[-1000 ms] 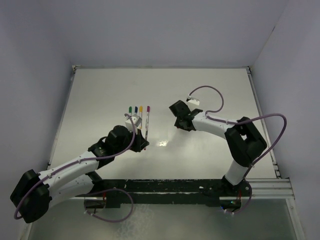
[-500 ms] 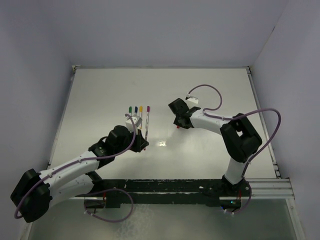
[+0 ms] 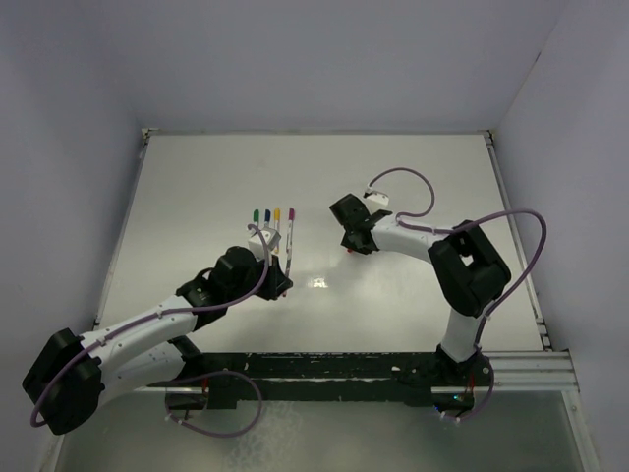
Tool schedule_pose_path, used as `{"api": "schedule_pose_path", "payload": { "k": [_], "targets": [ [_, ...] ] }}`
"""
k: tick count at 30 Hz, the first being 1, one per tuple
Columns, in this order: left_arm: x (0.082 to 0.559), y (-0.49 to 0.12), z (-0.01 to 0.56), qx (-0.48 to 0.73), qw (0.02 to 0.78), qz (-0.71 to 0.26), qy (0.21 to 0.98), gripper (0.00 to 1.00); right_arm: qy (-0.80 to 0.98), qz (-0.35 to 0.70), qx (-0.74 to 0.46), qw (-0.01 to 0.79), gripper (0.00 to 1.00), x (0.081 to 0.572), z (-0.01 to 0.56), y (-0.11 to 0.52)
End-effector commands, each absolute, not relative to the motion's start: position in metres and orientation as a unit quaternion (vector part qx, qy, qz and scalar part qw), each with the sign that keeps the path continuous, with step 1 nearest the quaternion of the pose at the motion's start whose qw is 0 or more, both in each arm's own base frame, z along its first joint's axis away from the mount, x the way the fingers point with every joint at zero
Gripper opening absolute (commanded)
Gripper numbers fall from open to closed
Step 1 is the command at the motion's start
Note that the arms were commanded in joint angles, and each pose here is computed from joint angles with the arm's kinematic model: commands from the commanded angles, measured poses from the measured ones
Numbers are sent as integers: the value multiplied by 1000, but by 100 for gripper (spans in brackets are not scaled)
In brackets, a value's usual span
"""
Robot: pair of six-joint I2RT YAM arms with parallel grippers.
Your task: Insert the pens into the pen caps
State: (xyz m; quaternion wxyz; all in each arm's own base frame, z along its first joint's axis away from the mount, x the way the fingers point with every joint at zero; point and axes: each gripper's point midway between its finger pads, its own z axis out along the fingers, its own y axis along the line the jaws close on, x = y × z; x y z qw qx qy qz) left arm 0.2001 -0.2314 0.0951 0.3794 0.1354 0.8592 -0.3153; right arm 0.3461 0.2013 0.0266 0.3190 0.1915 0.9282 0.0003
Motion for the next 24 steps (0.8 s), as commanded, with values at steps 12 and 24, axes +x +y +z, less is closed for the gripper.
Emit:
{"api": "schedule_pose_path", "payload": {
  "k": [12,24],
  "targets": [
    [210,-242,122,145,409,-335,837,0,934,-21,202,294,28,341,6,195],
    [212,-244,129,146,414,-338,832,0,939,-42,199,276,34,335,-10,185]
  ]
}}
